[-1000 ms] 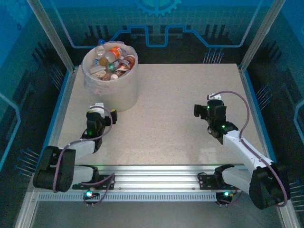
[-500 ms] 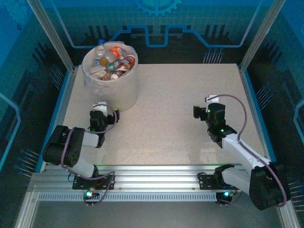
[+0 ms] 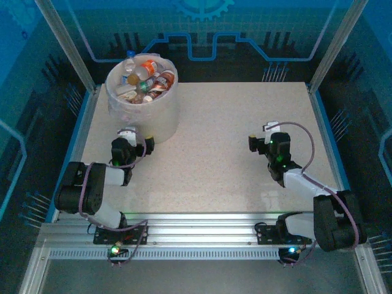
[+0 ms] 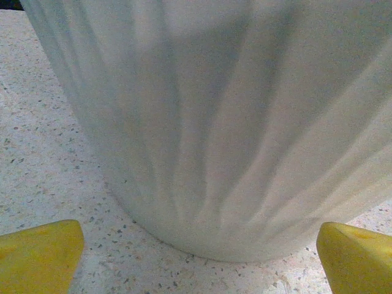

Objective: Put the plastic bottles in the bin

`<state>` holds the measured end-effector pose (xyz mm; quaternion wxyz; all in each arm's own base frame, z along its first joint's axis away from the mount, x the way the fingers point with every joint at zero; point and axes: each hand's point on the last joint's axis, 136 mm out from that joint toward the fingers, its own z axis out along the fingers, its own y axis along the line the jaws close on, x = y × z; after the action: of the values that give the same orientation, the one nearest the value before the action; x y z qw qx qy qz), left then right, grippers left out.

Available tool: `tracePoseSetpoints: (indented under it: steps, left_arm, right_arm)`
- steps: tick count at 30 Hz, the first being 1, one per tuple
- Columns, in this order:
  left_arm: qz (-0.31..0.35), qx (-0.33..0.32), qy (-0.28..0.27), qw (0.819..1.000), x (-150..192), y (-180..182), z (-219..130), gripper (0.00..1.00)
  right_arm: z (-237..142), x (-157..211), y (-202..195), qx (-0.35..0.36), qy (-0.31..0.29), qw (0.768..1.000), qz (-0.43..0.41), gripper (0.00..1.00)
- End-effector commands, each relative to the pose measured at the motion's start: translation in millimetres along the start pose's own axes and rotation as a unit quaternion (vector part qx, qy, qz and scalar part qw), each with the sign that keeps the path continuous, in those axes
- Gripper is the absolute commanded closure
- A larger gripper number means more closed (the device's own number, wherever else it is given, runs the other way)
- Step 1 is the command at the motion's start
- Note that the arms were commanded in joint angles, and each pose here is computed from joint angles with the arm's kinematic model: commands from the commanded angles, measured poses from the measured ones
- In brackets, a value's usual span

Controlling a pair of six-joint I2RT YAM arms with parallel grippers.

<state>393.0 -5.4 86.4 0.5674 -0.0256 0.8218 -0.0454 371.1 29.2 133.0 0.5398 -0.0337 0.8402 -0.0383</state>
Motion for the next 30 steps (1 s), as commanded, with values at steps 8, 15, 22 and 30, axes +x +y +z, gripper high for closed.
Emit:
tracePoseSetpoints:
  steps: [8, 15, 22, 30]
  left_arm:
    - [-0.004, 0.011, -0.009, 1.0, -8.9, -2.0, 1.9, 0.01]
    - [0.004, 0.006, -0.009, 1.0, -8.8, -3.0, 2.2, 0.01]
    - [0.004, 0.007, -0.01, 1.0, -9.0, -3.4, 2.3, 0.01]
    - [0.004, 0.007, -0.01, 1.0, -9.4, -3.5, 2.1, 0.01]
  right_arm:
    - [-0.2, -6.5, -22.4, -0.012, -0.054, 0.998, 0.029, 0.0]
    - [11.2, 3.8, -11.8, -0.044, -0.056, 0.997, 0.026, 0.0]
    - [23.4, 11.1, 4.0, -0.087, -0.043, 0.995, 0.008, 0.0]
    - [32.5, 21.7, 12.8, -0.109, -0.034, 0.993, 0.001, 0.0]
